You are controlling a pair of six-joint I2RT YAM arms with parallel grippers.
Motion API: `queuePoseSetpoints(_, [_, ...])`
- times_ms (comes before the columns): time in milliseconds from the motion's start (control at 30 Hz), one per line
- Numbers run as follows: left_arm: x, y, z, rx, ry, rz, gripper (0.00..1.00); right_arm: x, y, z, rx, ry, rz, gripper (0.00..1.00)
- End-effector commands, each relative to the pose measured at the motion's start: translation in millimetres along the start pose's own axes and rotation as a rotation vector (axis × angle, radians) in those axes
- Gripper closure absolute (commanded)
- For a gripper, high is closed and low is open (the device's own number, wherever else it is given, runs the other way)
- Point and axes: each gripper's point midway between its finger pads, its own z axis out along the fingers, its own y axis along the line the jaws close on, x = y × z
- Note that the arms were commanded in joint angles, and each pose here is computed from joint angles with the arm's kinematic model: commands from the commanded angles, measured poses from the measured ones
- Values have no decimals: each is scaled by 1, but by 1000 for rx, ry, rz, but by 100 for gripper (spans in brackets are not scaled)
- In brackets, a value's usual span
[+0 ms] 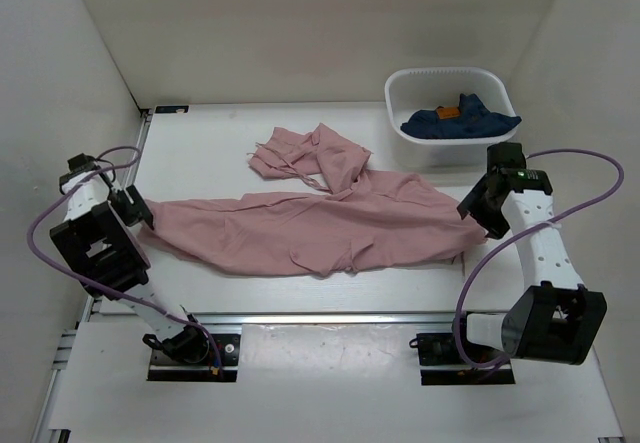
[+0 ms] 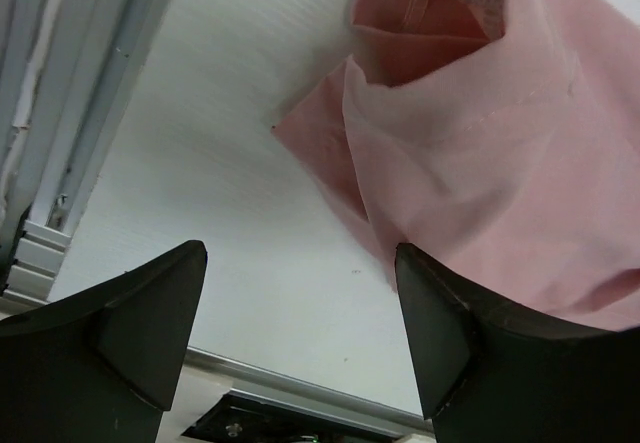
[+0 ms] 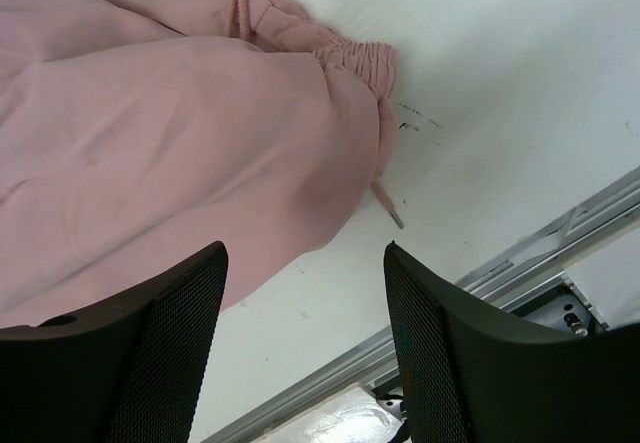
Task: Fold and stack the trousers
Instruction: Flatten the trousers out
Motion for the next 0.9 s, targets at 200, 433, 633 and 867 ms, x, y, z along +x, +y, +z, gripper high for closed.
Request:
queuePoseSetpoints(200, [13,-24,12,149,-45,-1,12,18,-6,10,-13,20,19,31])
queuePoseSetpoints(433, [3,-38,45,166,-4,34,13,26,-18,38,13,51,82,31])
queuePoseSetpoints(633, [30,-28,59,136,56,18,58,11,-11,66,-12,24,87,31])
queuePoseSetpoints(867, [-1,23,13,-22,-77,-61,86,-26,6,47,-42,-24,63,100])
